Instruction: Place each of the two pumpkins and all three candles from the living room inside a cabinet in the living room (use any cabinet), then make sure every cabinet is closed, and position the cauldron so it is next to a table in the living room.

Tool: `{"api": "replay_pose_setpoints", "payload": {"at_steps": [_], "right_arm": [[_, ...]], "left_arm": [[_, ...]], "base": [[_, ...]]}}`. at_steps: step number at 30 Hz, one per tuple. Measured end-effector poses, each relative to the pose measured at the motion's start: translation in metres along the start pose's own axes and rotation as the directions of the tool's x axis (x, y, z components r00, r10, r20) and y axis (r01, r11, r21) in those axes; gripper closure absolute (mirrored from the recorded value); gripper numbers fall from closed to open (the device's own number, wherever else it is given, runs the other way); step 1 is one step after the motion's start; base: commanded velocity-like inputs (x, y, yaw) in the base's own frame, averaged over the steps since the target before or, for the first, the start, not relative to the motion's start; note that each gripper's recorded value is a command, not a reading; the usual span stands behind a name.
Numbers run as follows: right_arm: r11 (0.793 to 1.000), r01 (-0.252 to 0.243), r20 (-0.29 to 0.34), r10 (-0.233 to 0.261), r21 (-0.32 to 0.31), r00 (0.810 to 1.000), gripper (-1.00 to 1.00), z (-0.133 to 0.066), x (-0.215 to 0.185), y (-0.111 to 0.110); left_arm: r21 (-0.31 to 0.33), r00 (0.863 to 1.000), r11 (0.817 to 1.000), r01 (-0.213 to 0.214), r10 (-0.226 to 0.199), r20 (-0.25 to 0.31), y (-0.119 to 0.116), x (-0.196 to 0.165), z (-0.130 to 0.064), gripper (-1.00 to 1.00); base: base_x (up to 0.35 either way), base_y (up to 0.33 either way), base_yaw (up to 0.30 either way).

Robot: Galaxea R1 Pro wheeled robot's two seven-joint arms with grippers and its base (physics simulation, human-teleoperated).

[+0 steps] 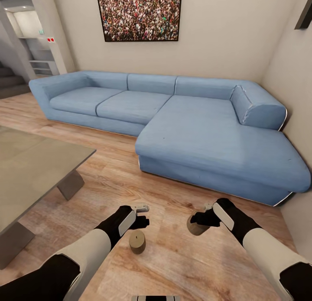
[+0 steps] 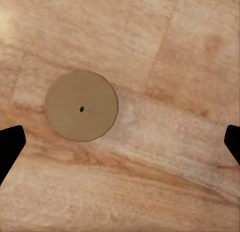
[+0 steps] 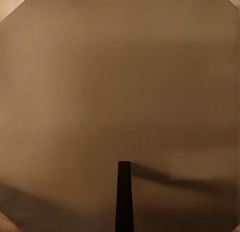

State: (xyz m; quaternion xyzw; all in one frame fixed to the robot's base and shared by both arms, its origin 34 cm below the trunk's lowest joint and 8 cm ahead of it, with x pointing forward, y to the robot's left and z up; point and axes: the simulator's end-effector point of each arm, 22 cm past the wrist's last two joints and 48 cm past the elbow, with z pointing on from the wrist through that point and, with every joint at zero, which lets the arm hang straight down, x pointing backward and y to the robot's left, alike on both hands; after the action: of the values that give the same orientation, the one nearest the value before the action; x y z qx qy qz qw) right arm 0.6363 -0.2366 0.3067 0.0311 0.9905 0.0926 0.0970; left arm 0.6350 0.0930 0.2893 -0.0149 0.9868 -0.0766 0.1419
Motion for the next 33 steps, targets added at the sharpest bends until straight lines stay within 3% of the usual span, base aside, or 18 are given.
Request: {"api": "replay_pose_setpoints", "payload": {"at_steps": [8, 12, 17, 22, 27, 33], "right_arm": [[1.0, 0.02, -0.028, -0.02, 0.021, 0.999, 1.0, 0.015, 0.009, -0.005], [0.996, 0.066, -0.039, -0.063, 0.066, 0.997, 1.0, 0.023, 0.012, -0.014], [0.991, 0.135, 0.059, -0.136, 0.018, 0.989, 1.0, 0.002, -0.026, 0.024], [0.982, 0.19, 0.067, -0.188, -0.016, 0.98, 1.0, -0.019, -0.037, 0.049], [0.973, 0.229, 0.127, -0.222, -0.04, 0.967, 1.0, -0.038, -0.053, 0.069], [0.964, 0.26, 0.137, -0.25, -0.06, 0.959, 1.0, -0.047, -0.054, 0.083]], "left_arm": [[-0.005, 0.999, 1.0, 0.004, -0.005, -0.034, 0.004, 0.013, 0.015, -1.0], [-0.014, 0.998, 1.0, 0.007, -0.008, -0.063, 0.009, 0.025, 0.024, -1.0], [-0.016, 0.997, 1.0, 0.009, -0.01, -0.074, 0.01, 0.03, 0.029, -1.0], [-0.018, 0.997, 1.0, 0.008, -0.009, -0.074, 0.011, 0.03, 0.029, -1.0], [-0.018, 0.997, 1.0, 0.008, -0.009, -0.075, 0.011, 0.03, 0.029, -1.0], [-0.02, 0.996, 1.0, 0.008, -0.01, -0.084, 0.013, 0.034, 0.033, -1.0]], "base": [[0.0, 0.0, 0.0], [0.0, 0.0, 0.0], [0.0, 0.0, 0.0], [0.0, 0.0, 0.0], [0.0, 0.0, 0.0], [0.0, 0.0, 0.0]]}}
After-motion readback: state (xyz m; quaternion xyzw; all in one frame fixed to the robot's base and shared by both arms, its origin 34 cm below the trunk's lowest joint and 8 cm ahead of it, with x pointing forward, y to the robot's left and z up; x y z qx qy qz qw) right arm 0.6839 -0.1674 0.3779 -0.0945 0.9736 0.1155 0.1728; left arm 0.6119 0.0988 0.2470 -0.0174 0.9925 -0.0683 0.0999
